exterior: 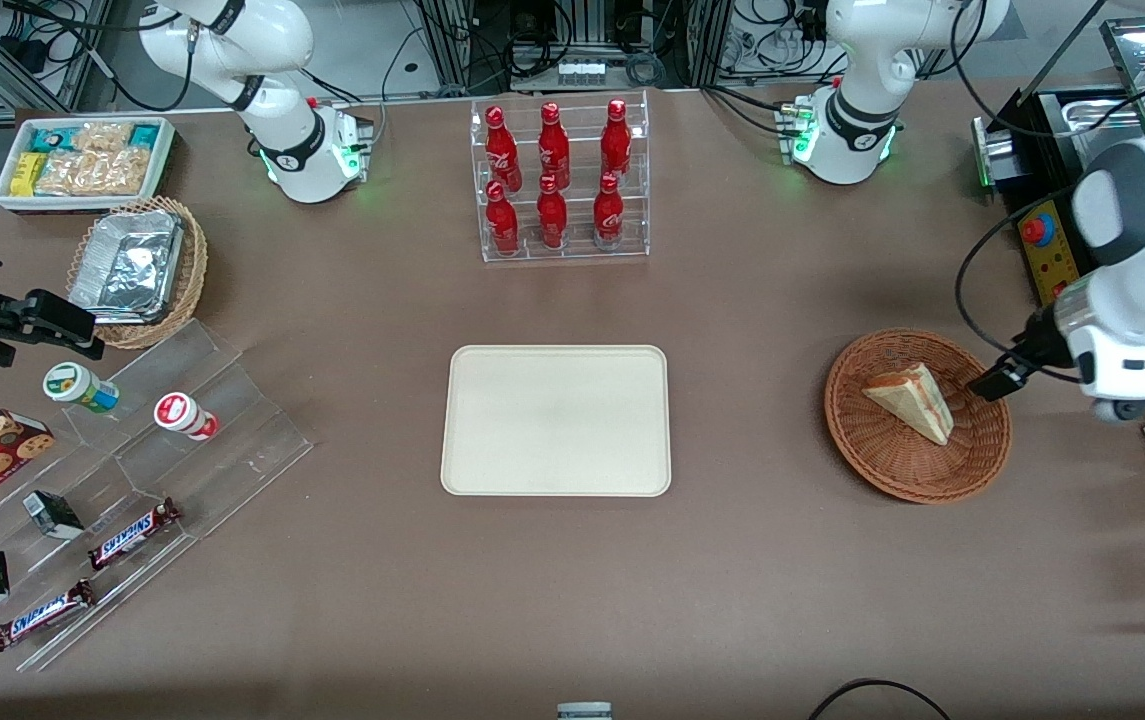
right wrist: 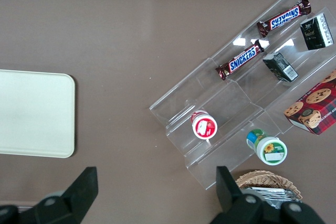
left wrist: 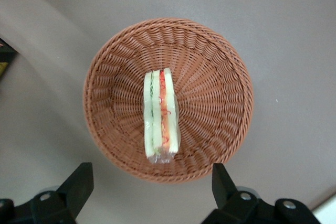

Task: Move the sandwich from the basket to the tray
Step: 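Lower the left gripper and close it on the wrapped sandwich, then lift the sandwich and carry it over the cream tray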

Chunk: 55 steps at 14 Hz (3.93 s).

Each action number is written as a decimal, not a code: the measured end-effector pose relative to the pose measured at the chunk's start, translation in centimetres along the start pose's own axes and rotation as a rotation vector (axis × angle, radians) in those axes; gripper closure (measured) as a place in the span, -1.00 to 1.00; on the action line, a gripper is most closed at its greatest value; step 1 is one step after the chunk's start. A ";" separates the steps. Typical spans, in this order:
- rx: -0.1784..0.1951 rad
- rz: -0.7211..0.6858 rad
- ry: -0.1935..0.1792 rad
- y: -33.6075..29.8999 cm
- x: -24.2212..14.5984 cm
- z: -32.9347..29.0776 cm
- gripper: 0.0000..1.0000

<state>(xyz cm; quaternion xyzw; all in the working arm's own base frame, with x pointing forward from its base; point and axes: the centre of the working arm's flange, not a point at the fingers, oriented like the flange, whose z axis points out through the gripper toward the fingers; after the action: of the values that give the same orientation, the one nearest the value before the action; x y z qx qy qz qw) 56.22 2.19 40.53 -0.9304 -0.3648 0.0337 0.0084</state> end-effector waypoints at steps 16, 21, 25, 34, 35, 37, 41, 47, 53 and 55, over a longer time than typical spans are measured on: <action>-0.033 -0.101 0.053 1.2 -2.2 13.6 -1.00; -0.019 -0.112 0.044 1.1 -2.2 15.9 -0.74; 0.000 -0.120 0.023 0.9 -2.5 15.1 0.11; 0.110 0.055 0.013 5.4 -8.1 3.0 0.57; 0.112 0.088 0.019 7.1 -9.4 0.9 0.57; 0.103 0.152 0.039 10.4 -12.4 -2.7 0.57; 0.069 0.293 0.079 16.2 -18.6 -4.4 0.57; 0.024 0.511 0.126 27.4 -28.4 3.4 0.57; -0.024 0.642 0.155 31.5 -34.7 12.8 0.69; -0.006 0.690 0.150 31.8 -36.7 15.0 0.70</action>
<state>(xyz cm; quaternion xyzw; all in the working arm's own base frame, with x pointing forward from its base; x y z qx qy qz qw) 49.93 -46.20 26.31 -0.9988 -0.0275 -0.0348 0.0206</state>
